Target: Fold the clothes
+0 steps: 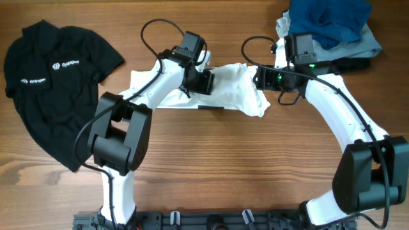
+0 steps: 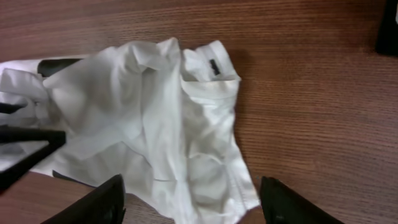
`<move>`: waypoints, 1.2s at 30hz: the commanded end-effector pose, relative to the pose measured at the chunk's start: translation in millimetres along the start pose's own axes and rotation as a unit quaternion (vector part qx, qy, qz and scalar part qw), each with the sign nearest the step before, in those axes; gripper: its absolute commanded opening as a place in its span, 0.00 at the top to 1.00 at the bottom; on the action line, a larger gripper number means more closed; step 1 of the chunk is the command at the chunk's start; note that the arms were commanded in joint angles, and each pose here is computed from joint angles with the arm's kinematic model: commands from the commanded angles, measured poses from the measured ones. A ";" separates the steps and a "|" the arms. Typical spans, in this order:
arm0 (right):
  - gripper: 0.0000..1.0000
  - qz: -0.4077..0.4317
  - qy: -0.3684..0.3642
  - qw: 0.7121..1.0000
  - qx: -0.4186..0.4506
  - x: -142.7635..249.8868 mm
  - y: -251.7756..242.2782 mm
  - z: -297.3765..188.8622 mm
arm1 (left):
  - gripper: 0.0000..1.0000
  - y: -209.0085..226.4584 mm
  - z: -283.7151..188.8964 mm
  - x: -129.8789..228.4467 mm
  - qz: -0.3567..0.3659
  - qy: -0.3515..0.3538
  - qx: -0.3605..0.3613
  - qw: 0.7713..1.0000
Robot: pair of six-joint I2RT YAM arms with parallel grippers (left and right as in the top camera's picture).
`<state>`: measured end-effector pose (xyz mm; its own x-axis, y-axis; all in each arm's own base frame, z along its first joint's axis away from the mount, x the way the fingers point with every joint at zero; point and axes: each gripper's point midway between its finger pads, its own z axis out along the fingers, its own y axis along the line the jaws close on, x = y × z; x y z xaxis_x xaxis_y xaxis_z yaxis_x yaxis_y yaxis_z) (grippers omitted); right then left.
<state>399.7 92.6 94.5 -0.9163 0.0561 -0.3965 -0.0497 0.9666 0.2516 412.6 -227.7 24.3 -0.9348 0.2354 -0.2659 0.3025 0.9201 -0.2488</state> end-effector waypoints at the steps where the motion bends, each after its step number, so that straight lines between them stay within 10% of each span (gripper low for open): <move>1: 0.23 -0.004 0.003 1.000 0.006 -0.6 -3.2 2.7 | 0.00 16.3 -1.2 2.7 -0.015 0.006 -0.020 1.000; 21: 0.11 0.010 0.061 0.997 -0.052 20.1 4.1 65.2 | 0.00 15.4 -189.7 -56.2 -0.044 -0.186 -0.017 0.981; 36: 0.10 0.047 0.131 0.971 -0.197 51.6 43.0 107.2 | 0.00 83.7 -202.2 3.8 -0.145 -0.089 -0.061 0.984</move>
<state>420.0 144.1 17.7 -0.9610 0.0421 -0.2735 -0.1063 0.8562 0.5055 396.9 -93.1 183.7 -0.9342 -0.0631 -0.3510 0.0181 0.9746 -0.2234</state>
